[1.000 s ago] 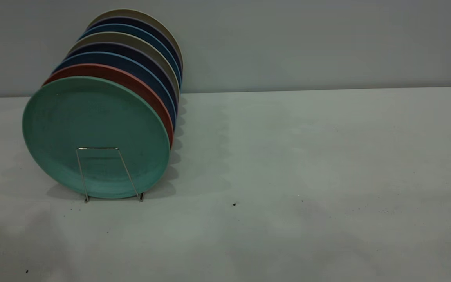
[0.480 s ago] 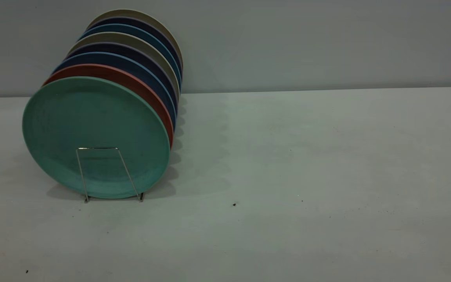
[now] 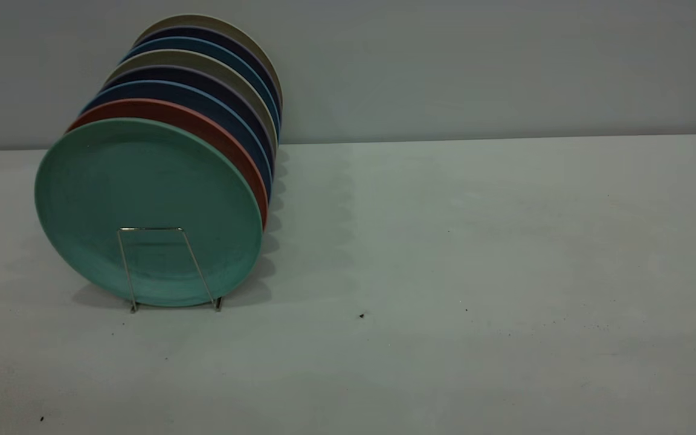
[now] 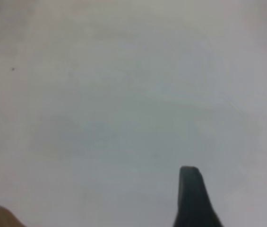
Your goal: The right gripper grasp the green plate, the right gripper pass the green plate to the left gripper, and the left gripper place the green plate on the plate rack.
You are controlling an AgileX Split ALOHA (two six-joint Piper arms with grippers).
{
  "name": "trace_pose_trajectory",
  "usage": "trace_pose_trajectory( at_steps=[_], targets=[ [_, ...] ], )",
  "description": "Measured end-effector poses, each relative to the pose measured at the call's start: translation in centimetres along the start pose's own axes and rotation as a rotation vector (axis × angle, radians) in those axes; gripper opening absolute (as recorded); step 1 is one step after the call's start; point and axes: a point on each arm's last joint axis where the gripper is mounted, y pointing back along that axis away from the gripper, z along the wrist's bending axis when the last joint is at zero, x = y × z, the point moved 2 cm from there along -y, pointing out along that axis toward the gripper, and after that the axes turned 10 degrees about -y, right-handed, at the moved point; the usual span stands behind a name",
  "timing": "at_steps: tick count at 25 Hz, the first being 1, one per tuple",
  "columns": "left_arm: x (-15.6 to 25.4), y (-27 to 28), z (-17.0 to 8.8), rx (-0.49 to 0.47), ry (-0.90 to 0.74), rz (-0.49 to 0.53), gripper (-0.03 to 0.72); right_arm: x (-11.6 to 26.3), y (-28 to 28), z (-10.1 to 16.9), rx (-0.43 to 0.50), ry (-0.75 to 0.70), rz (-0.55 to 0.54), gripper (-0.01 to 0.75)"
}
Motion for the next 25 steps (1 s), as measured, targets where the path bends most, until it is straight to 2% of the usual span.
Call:
trace_pose_trajectory(
  at_steps=[3, 7, 15, 21, 25],
  targets=[
    [1.7, -0.6, 0.0, -0.053, 0.036, -0.026, 0.419, 0.0, 0.0, 0.0, -0.002, -0.001, 0.0, 0.48],
    [2.9, -0.9, -0.4, -0.063, 0.074, -0.055, 0.419, 0.0, 0.0, 0.0, -0.004, -0.002, 0.0, 0.48],
    [3.1, -0.8, -0.5, -0.069, 0.077, -0.071, 0.419, 0.0, 0.0, 0.1, -0.004, -0.004, 0.0, 0.48],
    [3.1, -0.8, -0.5, -0.069, 0.079, -0.072, 0.419, 0.0, 0.0, 0.0, 0.05, -0.04, -0.007, 0.48],
    [3.4, -0.4, -0.7, -0.084, 0.073, -0.118, 0.419, 0.0, 0.0, 0.0, 0.053, -0.042, -0.007, 0.48]
  ],
)
